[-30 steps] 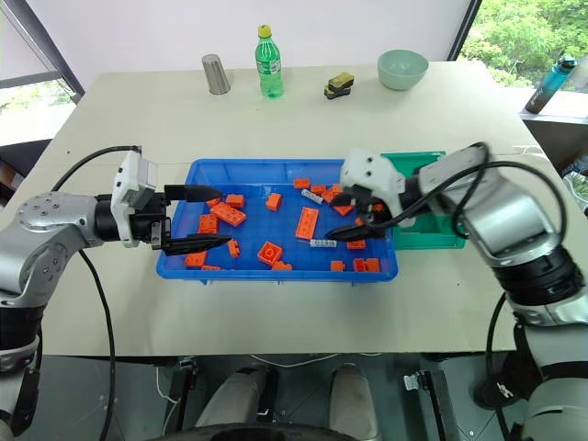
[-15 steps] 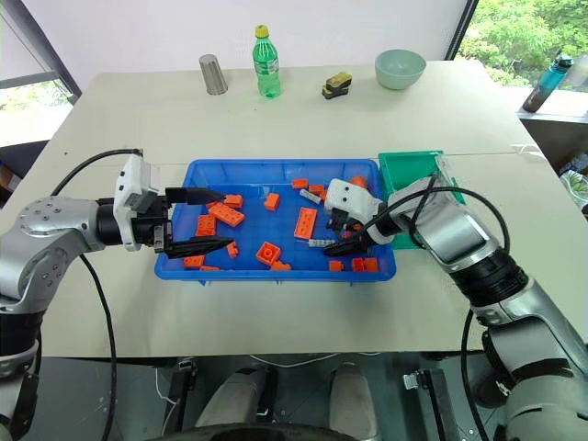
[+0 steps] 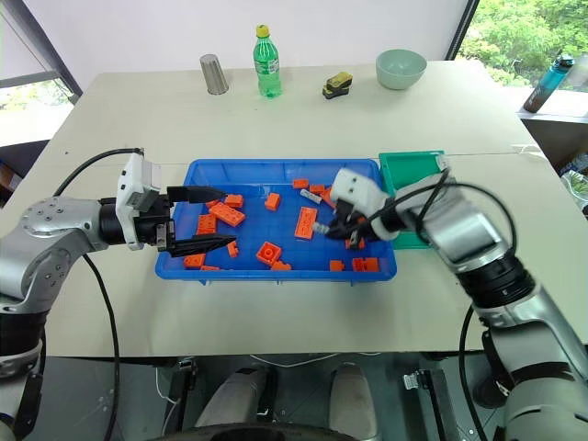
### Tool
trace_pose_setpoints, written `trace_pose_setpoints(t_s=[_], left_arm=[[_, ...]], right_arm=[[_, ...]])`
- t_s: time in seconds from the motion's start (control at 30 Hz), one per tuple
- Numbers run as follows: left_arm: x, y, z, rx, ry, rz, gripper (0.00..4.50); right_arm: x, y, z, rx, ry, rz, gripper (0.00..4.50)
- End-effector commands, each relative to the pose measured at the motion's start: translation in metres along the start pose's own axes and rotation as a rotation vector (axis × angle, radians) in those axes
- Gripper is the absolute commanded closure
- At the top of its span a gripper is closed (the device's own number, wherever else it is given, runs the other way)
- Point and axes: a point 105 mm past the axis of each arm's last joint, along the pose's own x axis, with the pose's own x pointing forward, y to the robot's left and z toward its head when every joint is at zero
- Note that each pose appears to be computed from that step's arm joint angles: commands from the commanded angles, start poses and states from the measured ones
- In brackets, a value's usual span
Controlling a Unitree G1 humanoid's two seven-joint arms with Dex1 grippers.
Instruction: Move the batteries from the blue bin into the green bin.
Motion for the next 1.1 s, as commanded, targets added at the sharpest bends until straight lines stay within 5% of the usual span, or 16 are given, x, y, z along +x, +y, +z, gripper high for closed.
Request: trace_pose_setpoints(t_s=[0.03, 0.17, 0.33, 0.5, 0.83, 1.1], left_arm=[[-0.003, 0.0, 0.008, 0.036, -0.02, 0.003, 0.0], [-0.002, 0.002, 0.006, 0.033, -0.021, 0.0, 0.0], [0.006, 0.004, 0.008, 0.035, -0.046, -0.002, 0.0], [0.006, 0.005, 0.008, 0.039, -0.043, -0.004, 0.0], [0.0, 0.006, 0.009, 0.048, -0.028, 0.01, 0.0], [-0.006, 0.003, 0.01, 0.054, -0.02, 0.033, 0.0]], right_arm=[[-0.046, -0.031, 0.019, 0.04, -0.076, -0.167, 4.41], [-0.08, -0.055, 0.004, 0.1, -0.049, -0.312, 4.41], [-0.082, -0.069, -0.026, 0.153, 0.009, -0.432, 4.41], [-0.079, -0.069, -0.035, 0.116, 0.044, -0.456, 2.0], [-0.022, -0.051, 0.039, 0.025, -0.155, -0.273, 2.0], [0.052, -0.02, 0.042, 0.069, -0.127, -0.141, 2.0]])
